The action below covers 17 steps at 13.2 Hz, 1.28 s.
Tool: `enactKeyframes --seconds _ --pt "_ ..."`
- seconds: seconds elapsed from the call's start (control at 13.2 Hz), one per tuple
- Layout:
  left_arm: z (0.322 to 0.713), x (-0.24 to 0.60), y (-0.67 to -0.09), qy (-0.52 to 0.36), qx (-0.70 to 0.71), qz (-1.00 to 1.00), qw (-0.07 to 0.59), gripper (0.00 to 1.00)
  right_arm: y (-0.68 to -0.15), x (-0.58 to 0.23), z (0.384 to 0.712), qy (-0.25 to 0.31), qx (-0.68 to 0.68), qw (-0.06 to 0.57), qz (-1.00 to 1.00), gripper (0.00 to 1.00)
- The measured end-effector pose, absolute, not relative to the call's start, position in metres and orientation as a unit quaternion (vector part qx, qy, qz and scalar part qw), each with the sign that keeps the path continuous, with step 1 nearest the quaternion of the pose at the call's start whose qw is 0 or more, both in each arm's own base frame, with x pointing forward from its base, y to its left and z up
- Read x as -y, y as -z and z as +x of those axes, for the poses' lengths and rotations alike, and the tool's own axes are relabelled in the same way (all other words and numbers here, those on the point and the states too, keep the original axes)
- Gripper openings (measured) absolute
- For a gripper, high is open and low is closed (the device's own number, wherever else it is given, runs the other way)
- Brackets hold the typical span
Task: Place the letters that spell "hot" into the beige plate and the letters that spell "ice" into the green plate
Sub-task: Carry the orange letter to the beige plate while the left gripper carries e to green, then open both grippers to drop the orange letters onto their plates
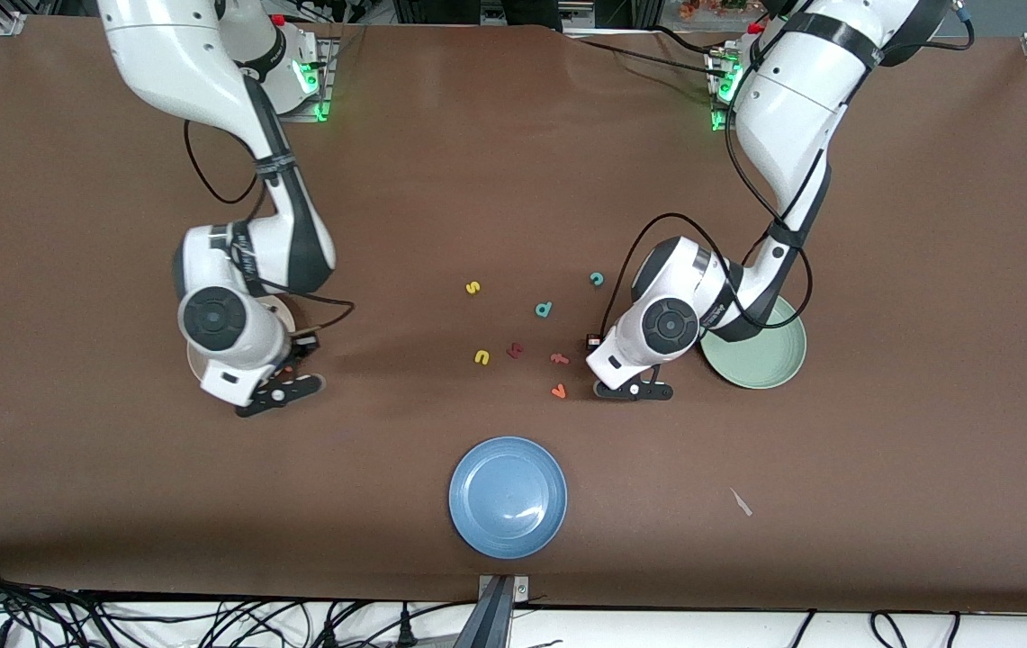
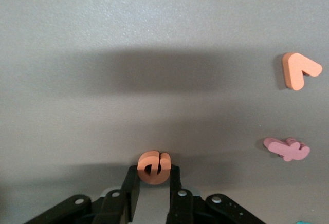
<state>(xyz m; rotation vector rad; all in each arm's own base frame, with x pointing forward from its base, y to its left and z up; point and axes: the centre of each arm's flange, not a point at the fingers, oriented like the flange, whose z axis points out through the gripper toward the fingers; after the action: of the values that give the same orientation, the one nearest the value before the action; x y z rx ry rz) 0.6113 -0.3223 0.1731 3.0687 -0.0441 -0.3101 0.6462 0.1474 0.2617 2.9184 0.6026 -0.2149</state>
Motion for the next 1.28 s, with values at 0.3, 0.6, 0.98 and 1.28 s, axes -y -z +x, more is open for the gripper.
enactKeyframes --seconds 0.3,0.6,0.98,1.28 --pt "0.619 0.313 -0.181 0.105 0.007 0.994 0.026 0.25 -0.261 -0.101 0.633 0.092 -0.189 0.077 0.975 0.31" --pt "0.627 0.275 -0.228 0.145 0.042 0.988 0.014 0.25 -0.257 -0.099 0.628 0.108 -0.182 0.067 0.975 0.74" --pt "0.638 0.172 -0.261 0.207 0.104 0.972 0.028 0.25 -0.294 -0.13 0.638 0.118 -0.164 0.004 0.979 1.0" --pt "0.625 0.117 -0.226 0.246 0.125 0.96 0.047 0.25 -0.302 -0.133 0.64 0.119 -0.164 -0.001 0.979 1.0"
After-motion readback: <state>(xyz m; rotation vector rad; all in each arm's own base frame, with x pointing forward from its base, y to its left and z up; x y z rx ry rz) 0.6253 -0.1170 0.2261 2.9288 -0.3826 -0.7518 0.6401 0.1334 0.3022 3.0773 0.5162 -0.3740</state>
